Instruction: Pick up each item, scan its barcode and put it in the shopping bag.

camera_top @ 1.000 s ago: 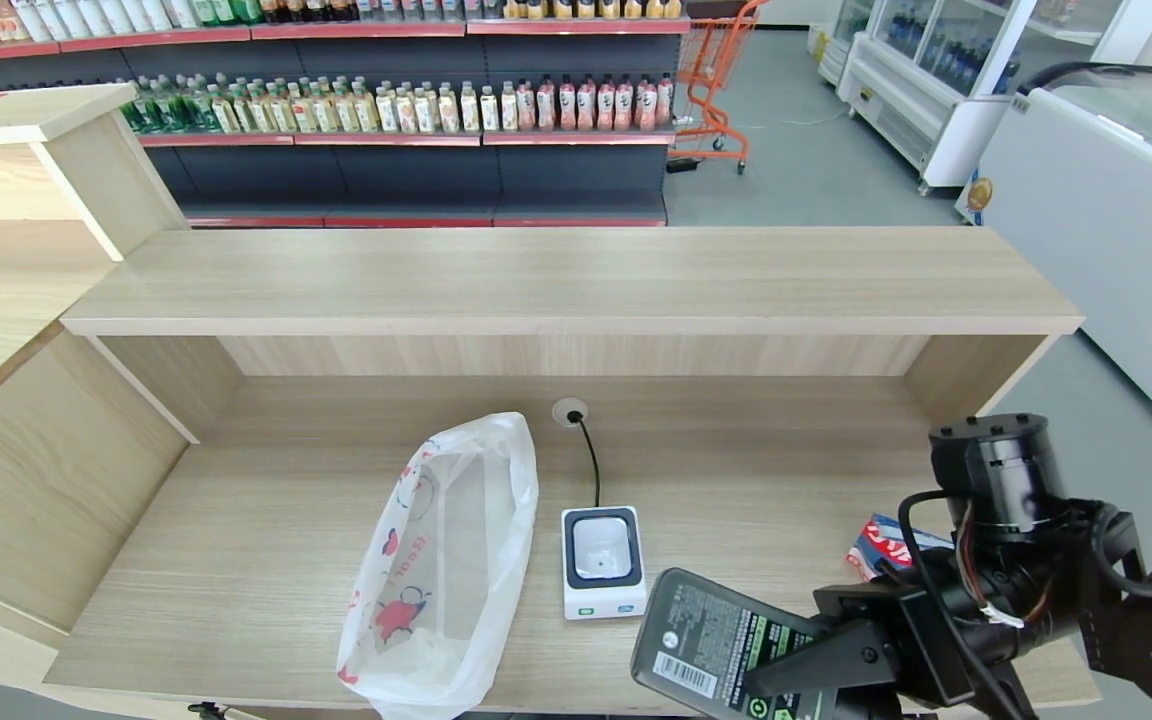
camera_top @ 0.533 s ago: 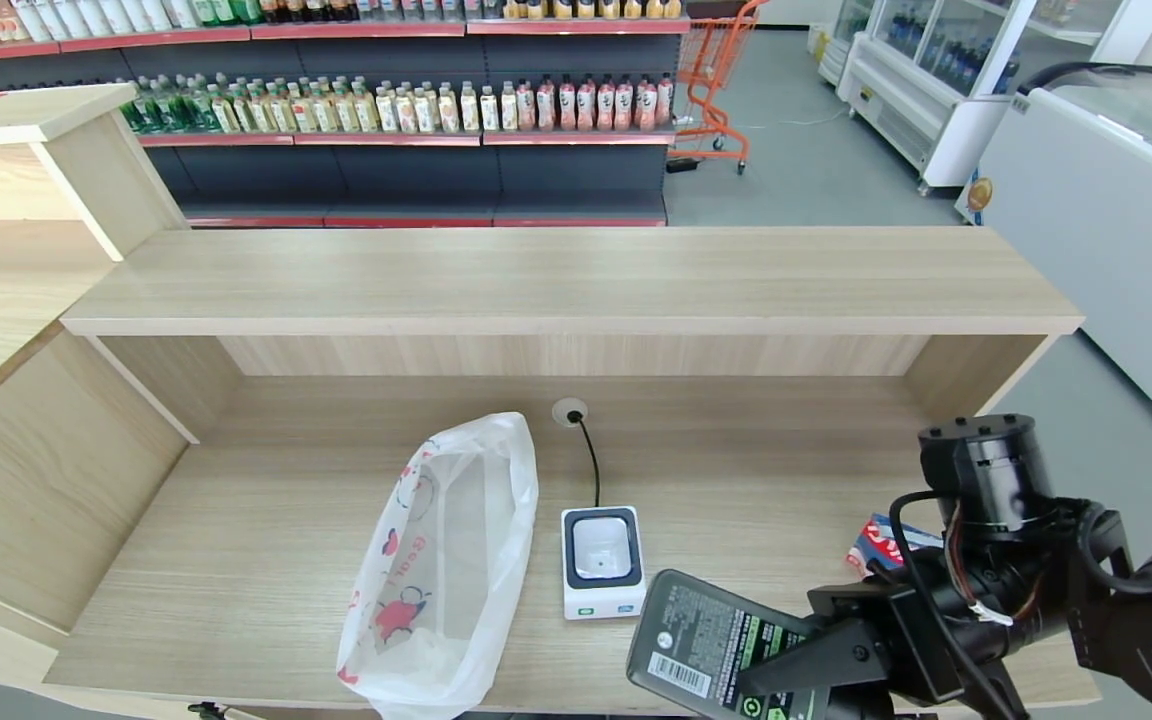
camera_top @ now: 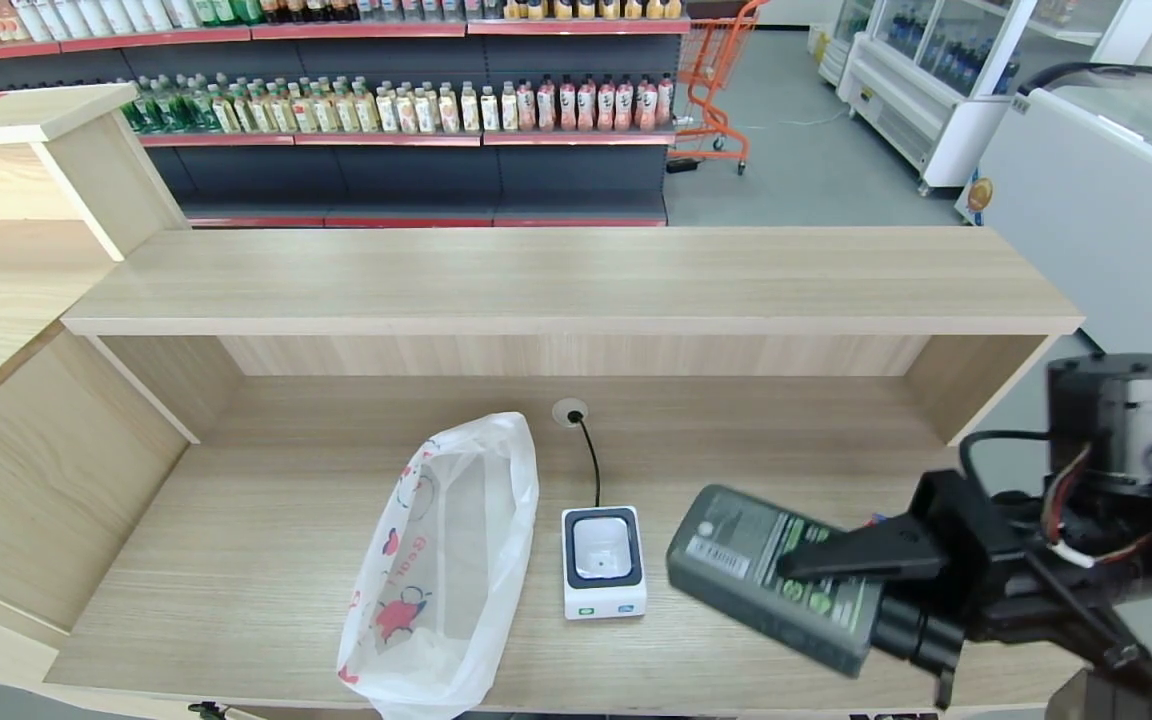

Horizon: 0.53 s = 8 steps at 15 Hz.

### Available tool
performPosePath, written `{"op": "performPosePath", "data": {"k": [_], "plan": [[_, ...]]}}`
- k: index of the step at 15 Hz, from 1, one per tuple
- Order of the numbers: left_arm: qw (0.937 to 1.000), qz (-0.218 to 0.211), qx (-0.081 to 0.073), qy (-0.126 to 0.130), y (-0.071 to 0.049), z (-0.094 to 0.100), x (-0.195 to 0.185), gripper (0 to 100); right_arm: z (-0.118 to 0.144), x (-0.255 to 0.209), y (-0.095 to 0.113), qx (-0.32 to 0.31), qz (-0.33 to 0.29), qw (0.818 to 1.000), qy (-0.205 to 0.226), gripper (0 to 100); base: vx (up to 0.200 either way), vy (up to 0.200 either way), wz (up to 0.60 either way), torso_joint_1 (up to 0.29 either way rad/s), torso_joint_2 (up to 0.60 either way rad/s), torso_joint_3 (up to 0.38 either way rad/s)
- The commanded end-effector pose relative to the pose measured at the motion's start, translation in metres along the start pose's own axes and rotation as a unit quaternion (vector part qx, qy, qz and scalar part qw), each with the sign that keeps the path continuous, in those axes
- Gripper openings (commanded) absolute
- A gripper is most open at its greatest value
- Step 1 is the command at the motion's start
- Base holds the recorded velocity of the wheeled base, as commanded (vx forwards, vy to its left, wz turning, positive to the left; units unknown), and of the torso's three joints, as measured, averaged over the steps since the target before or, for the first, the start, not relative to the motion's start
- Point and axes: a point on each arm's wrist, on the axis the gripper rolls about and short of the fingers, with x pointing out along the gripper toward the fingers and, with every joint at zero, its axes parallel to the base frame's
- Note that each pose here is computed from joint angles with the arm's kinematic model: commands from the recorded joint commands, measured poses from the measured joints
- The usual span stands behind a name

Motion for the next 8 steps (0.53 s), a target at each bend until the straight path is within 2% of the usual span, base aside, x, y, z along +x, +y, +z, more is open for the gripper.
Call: {"op": "performPosePath", "data": {"k": [1,2,3,4,5,6,7,8], "plan": [[1.0000,0.000,0.000,0.000,0.000,0.000,0.000,100,0.024,-0.049,-0.022,0.141,-0.007,0.983,0.121,0,0.000,0.000,0.00,0.000,0.00,0.000],[1.0000,0.000,0.000,0.000,0.000,0.000,0.000,100,0.032,-0.050,-0.021,0.256,-0.019,0.959,0.117,0,0.000,0.000,0.00,0.000,0.00,0.000],[1.0000,0.000,0.000,0.000,0.000,0.000,0.000,100,0.033,-0.055,-0.029,0.368,-0.043,0.921,0.123,0,0.000,0.000,0.00,0.000,0.00,0.000],[1.0000,0.000,0.000,0.000,0.000,0.000,0.000,100,0.028,-0.063,-0.035,0.488,-0.075,0.858,0.142,0,0.000,0.000,0.00,0.000,0.00,0.000],[1.0000,0.000,0.000,0.000,0.000,0.000,0.000,100,0.025,-0.070,-0.035,0.583,-0.106,0.786,0.175,0,0.000,0.000,0.00,0.000,0.00,0.000],[1.0000,0.000,0.000,0.000,0.000,0.000,0.000,100,0.021,-0.072,-0.030,0.690,-0.153,0.673,0.218,0,0.000,0.000,0.00,0.000,0.00,0.000],[1.0000,0.000,0.000,0.000,0.000,0.000,0.000,100,0.015,-0.071,-0.024,0.778,-0.197,0.550,0.230,0,0.000,0.000,0.00,0.000,0.00,0.000],[1.0000,0.000,0.000,0.000,0.000,0.000,0.000,100,0.009,-0.069,-0.015,0.835,-0.215,0.455,0.221,0,0.000,0.000,0.00,0.000,0.00,0.000]]}}
